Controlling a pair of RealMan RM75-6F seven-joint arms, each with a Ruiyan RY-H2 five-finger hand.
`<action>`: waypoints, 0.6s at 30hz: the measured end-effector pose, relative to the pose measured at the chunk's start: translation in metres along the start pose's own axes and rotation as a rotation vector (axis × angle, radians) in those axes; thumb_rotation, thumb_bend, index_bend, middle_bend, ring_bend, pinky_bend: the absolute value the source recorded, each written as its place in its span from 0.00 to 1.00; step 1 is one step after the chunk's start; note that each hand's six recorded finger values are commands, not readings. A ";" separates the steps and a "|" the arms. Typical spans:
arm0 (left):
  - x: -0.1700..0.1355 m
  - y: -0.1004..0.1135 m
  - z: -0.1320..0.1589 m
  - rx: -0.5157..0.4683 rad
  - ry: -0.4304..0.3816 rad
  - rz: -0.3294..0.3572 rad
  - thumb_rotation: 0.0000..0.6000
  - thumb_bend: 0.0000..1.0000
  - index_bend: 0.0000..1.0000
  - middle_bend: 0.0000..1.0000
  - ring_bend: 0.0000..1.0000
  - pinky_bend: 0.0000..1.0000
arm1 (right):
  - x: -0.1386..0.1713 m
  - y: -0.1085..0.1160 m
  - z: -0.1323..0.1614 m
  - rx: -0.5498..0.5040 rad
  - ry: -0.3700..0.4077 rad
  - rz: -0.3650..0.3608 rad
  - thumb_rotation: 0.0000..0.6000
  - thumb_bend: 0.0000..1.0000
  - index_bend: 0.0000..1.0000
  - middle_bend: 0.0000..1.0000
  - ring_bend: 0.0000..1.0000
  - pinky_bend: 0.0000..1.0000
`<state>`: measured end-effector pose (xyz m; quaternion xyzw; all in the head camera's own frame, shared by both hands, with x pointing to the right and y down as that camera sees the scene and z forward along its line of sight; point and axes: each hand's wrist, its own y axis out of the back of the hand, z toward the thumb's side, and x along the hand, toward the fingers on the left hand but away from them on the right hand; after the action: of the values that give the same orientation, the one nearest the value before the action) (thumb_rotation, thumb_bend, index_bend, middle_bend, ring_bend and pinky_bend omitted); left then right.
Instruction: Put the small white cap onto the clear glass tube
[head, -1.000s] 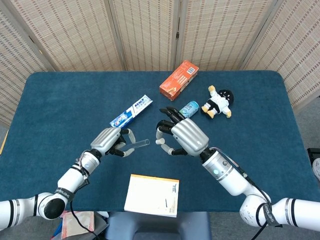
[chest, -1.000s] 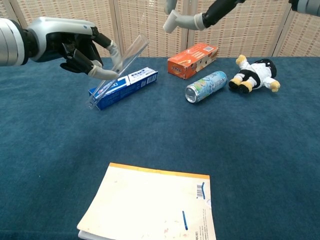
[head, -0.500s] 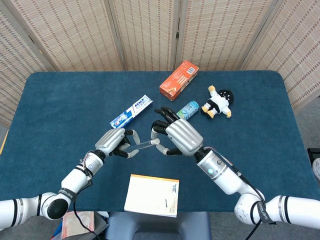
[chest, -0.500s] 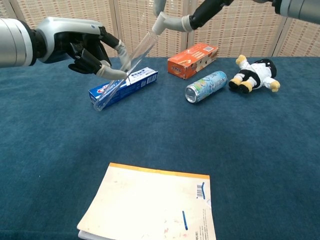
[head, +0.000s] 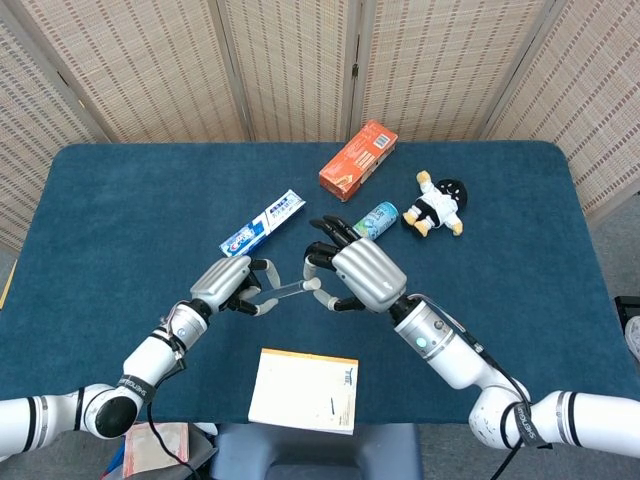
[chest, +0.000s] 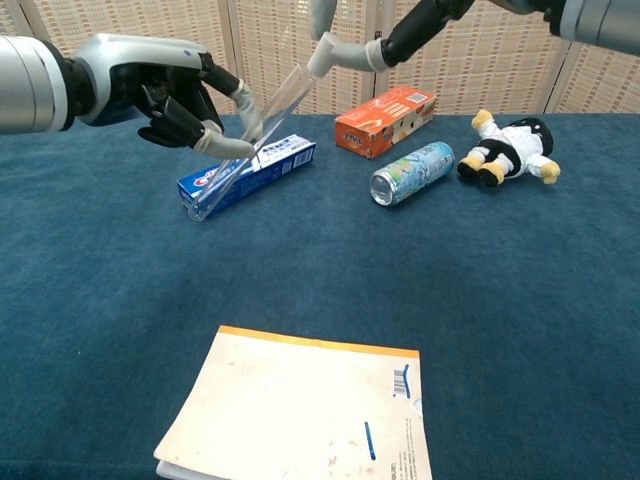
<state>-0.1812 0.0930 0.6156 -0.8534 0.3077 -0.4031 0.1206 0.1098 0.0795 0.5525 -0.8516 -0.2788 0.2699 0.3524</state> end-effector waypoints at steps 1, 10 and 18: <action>0.000 0.000 0.000 0.002 0.000 0.000 1.00 0.39 0.56 1.00 0.97 0.96 | 0.000 0.000 0.000 0.000 0.000 0.001 1.00 0.51 0.73 0.35 0.05 0.00; 0.002 -0.002 0.002 0.005 0.000 -0.005 1.00 0.39 0.56 1.00 0.97 0.96 | -0.003 -0.004 0.001 0.000 -0.001 0.013 1.00 0.51 0.73 0.35 0.05 0.00; 0.004 -0.003 0.003 -0.001 -0.004 -0.006 1.00 0.39 0.56 1.00 0.97 0.96 | -0.007 -0.009 0.001 0.004 0.002 0.020 1.00 0.52 0.73 0.35 0.05 0.00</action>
<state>-0.1758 0.0926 0.6169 -0.8551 0.3053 -0.4017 0.1195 0.1022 0.0807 0.5604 -0.8538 -0.2693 0.2734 0.3518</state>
